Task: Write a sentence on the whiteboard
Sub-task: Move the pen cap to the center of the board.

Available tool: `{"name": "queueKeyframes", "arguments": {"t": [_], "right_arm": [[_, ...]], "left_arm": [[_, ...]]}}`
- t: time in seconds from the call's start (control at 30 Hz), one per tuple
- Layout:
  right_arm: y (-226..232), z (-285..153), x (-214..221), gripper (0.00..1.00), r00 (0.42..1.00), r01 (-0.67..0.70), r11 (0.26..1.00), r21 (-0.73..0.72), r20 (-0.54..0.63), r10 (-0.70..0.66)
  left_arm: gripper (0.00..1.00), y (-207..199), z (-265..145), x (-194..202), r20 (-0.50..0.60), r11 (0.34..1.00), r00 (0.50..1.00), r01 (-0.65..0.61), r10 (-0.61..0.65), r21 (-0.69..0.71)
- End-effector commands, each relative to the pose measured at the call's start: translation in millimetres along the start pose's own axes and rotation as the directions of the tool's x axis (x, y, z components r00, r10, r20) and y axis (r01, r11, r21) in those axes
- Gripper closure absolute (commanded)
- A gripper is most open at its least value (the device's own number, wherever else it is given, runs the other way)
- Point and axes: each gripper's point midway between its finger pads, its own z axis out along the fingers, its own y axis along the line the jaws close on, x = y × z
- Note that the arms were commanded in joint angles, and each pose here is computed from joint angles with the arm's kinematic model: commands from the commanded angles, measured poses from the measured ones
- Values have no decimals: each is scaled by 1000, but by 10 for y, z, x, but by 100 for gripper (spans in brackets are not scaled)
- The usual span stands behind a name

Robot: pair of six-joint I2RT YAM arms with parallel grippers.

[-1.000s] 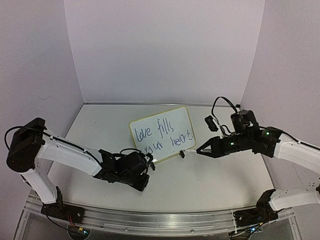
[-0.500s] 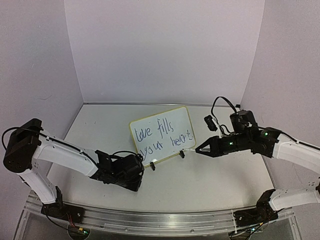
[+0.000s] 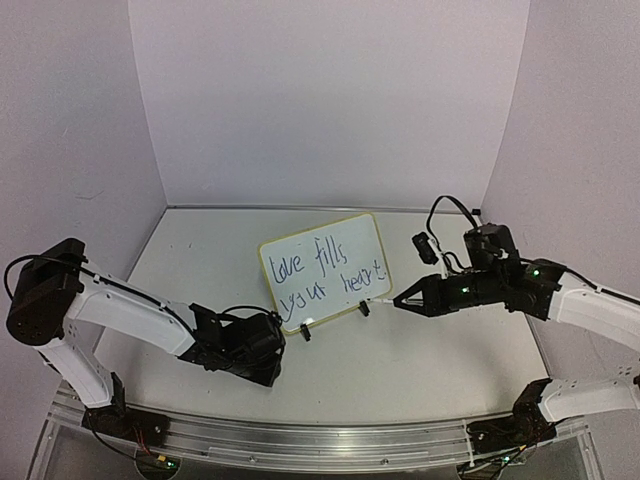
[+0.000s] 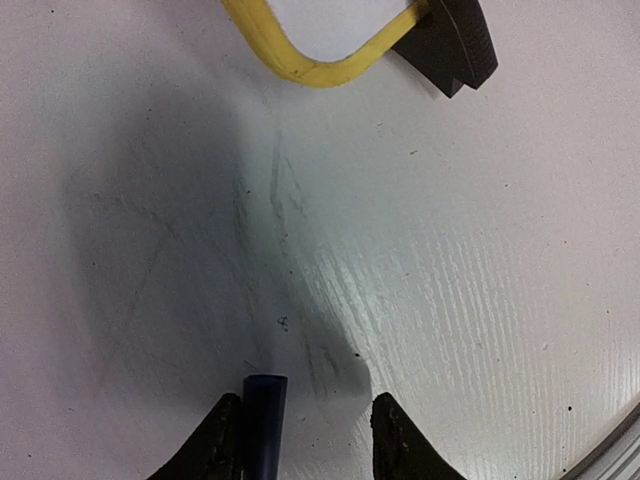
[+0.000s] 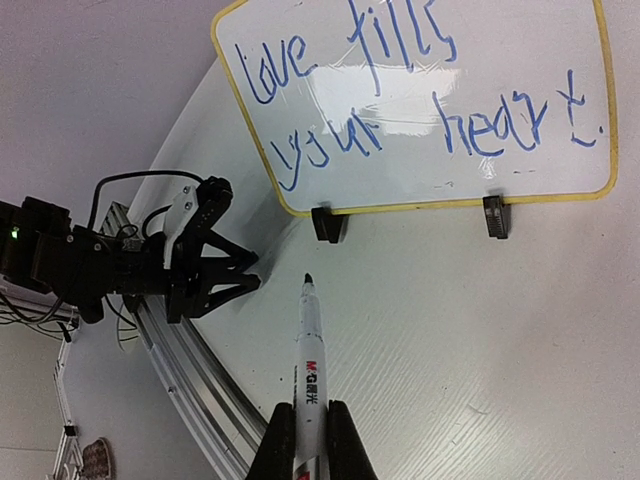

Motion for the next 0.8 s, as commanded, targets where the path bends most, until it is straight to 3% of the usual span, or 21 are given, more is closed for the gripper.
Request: {"name": "queueKeyframes", "arguments": {"t": [0.0, 0.27, 0.43, 0.57, 0.77], "right_arm": [[25, -65, -88, 100, 998, 13, 1000, -2, 56, -13], [40, -71, -96, 100, 998, 15, 1000, -7, 58, -15], [52, -66, -98, 100, 998, 15, 1000, -13, 55, -14], [41, -71, -81, 100, 998, 12, 1000, -10, 55, -11], [29, -83, -69, 100, 998, 10, 1000, -5, 59, -9]], "left_arm": [[55, 47, -76, -26, 7, 1000, 1000, -7, 7, -17], [36, -231, -459, -339, 138, 987, 990, -7, -16, 161], [32, -290, -486, -406, 117, 988, 993, -14, -4, 153], [27, -217, -444, -456, 100, 970, 990, 71, -97, 233], [25, 191, -363, -401, 81, 982, 983, 156, -165, 107]]}}
